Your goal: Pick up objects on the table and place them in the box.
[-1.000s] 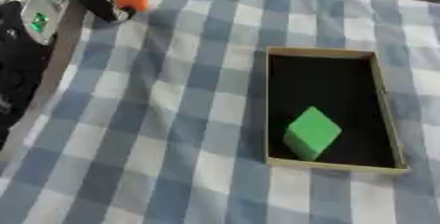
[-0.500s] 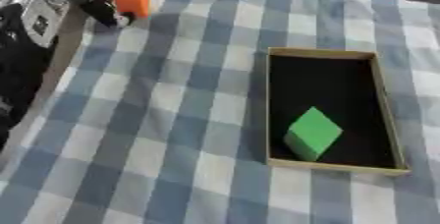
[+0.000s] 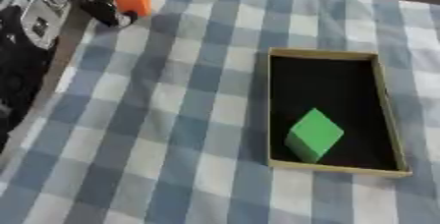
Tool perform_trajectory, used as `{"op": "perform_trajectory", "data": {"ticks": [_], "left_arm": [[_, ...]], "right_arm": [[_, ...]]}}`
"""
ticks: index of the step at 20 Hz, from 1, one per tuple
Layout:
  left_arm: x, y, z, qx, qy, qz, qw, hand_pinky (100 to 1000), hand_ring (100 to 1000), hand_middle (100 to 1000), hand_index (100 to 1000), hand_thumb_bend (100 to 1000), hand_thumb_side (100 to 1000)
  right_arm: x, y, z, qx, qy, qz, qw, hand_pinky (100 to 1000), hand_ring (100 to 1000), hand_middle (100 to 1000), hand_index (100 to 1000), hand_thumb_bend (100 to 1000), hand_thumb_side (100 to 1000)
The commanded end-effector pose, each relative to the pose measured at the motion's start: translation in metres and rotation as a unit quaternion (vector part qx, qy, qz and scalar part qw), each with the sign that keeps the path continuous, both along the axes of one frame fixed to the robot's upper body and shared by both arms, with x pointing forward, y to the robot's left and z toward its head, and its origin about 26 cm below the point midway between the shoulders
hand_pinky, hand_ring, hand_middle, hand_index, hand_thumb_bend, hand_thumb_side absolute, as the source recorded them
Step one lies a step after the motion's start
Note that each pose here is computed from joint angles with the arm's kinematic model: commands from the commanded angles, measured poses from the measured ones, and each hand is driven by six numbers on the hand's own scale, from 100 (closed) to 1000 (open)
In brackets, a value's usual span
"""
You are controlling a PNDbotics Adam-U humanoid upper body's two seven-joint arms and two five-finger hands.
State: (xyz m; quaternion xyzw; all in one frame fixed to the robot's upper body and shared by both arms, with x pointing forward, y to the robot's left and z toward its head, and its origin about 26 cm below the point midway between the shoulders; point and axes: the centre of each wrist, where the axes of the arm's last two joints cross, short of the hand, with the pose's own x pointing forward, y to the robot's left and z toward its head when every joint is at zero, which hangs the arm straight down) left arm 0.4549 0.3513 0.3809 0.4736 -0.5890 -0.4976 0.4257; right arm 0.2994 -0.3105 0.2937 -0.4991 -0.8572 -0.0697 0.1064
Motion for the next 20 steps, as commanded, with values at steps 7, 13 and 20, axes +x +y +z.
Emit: {"op": "perform_trajectory", "data": {"ticks": [7,13,20], "left_arm": [[-0.0088,0.0061,0.0152,-0.018,-0.028,-0.003,0.999,595,615,557,826,175,158],[-0.0098,0.0057,0.0148,-0.025,-0.029,-0.012,0.999,602,615,556,807,137,137],[-0.0135,0.0025,0.0185,-0.024,-0.05,-0.022,0.998,590,601,539,780,116,154]], "right_arm": [[-0.0053,-0.0032,0.0087,-0.011,-0.013,-0.007,1.0,791,765,756,784,100,1000],[-0.0053,-0.0035,0.0075,-0.011,-0.012,-0.007,1.0,791,765,756,785,100,1000],[-0.0055,-0.0046,0.0061,-0.01,-0.011,-0.01,1.0,791,765,756,785,100,1000]]}}
